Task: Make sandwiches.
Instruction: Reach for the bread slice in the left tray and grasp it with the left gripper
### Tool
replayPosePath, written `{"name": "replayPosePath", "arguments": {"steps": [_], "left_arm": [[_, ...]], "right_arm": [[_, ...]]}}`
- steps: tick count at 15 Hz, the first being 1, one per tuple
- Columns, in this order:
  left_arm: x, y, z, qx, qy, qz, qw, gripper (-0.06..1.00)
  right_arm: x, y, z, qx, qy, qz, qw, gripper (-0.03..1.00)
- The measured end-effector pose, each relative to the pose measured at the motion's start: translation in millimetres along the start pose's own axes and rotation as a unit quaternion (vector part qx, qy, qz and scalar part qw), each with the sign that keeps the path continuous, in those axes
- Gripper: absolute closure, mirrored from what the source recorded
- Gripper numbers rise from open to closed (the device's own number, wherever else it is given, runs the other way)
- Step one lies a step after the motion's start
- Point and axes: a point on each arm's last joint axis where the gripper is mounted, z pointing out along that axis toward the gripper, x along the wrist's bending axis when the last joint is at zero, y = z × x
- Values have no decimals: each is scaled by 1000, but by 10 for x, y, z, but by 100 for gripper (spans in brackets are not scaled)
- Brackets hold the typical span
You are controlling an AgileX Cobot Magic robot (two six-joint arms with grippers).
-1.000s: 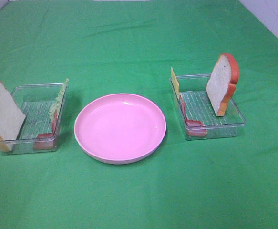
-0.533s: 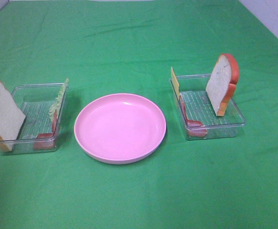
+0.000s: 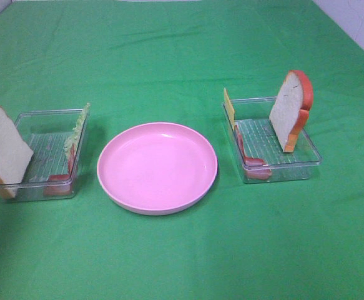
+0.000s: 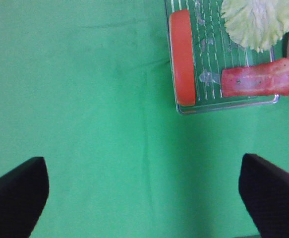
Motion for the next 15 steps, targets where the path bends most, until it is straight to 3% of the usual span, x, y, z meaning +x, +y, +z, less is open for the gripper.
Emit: {"name": "replayPosePath", "arguments": {"steps": [3, 6, 12, 15], "left_arm": [[-21, 299, 419, 43, -18, 7, 999, -3], [-295, 455, 932, 103, -39, 34, 993, -3], [-382, 444, 1429, 168, -53, 22, 984, -3], [-415, 451, 1617, 176, -52, 19, 983, -3]], "right_arm": [[0, 0, 0, 0, 0, 0, 1000, 15], [0, 0, 0, 0, 0, 0, 1000, 15], [0, 0, 0, 0, 0, 0, 1000, 15], [0, 0, 0, 0, 0, 0, 1000, 15]]}}
